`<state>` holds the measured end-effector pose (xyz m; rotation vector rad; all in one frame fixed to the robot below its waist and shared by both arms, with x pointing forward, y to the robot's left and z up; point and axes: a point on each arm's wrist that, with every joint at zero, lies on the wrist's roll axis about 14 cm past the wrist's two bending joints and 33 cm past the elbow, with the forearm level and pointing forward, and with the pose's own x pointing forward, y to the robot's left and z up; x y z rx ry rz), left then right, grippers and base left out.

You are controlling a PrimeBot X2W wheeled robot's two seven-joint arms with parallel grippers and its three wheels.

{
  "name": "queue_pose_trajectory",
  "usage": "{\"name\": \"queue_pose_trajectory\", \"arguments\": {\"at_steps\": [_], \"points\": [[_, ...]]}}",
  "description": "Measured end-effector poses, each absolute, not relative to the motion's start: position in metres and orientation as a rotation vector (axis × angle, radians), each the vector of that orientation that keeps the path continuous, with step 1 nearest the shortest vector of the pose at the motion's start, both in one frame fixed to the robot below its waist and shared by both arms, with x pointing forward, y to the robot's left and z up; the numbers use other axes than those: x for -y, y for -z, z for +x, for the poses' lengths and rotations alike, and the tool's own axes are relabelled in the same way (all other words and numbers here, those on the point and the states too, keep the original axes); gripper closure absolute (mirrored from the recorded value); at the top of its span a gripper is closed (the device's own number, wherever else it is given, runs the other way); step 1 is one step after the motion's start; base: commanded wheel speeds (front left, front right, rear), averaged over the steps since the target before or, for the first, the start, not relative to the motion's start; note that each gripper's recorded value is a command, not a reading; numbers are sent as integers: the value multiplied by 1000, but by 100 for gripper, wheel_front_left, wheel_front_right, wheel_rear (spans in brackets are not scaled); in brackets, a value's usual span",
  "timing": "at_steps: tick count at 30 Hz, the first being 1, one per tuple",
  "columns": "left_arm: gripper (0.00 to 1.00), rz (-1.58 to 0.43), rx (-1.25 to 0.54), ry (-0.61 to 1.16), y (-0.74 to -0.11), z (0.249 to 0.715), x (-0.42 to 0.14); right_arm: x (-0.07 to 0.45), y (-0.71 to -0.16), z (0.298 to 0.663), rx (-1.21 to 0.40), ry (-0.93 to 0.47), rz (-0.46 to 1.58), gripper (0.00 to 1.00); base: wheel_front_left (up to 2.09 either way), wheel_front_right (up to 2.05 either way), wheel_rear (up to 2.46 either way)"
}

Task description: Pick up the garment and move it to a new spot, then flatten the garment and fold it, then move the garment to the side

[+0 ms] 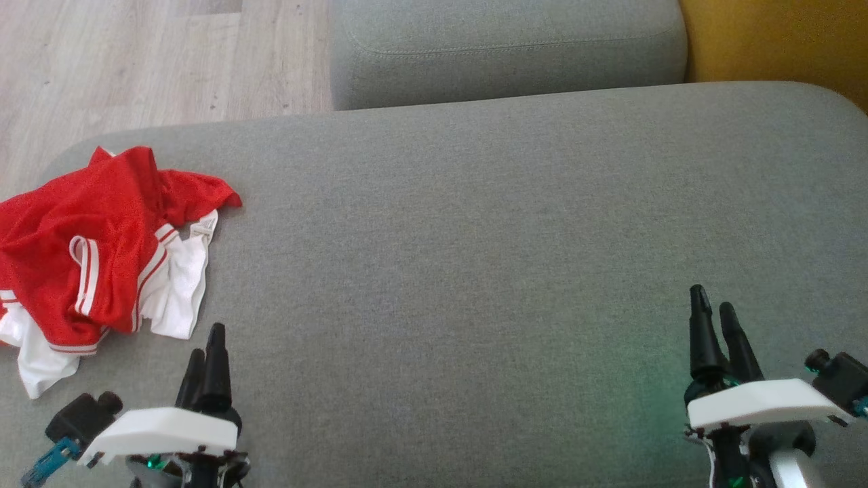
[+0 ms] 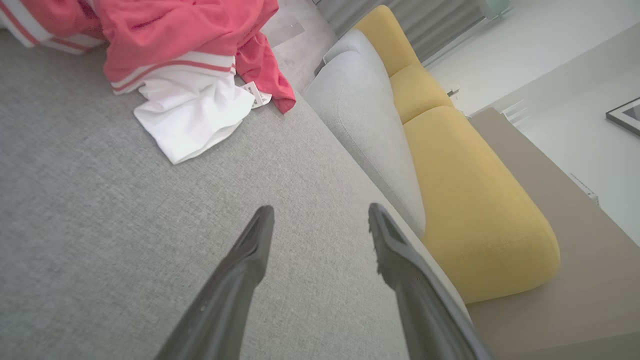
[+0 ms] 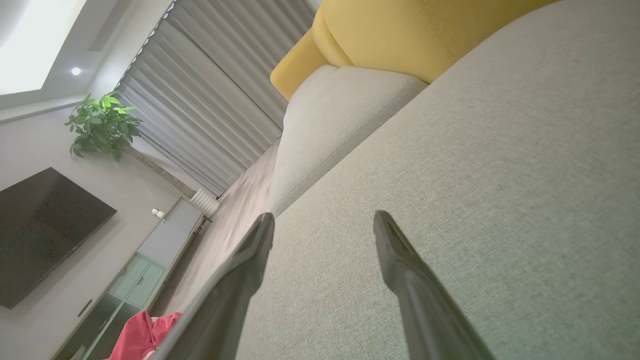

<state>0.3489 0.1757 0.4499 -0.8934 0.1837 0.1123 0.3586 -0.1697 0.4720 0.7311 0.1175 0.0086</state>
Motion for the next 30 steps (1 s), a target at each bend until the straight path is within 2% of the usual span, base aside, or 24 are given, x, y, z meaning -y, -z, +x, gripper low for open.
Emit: {"name": "queue_pose_trajectory", "arguments": {"at_steps": [30], "points": [[0,-507,-134,-103,-456,341,-182,156,-484,355,-52,-90,342,0,0,0,0]]}}
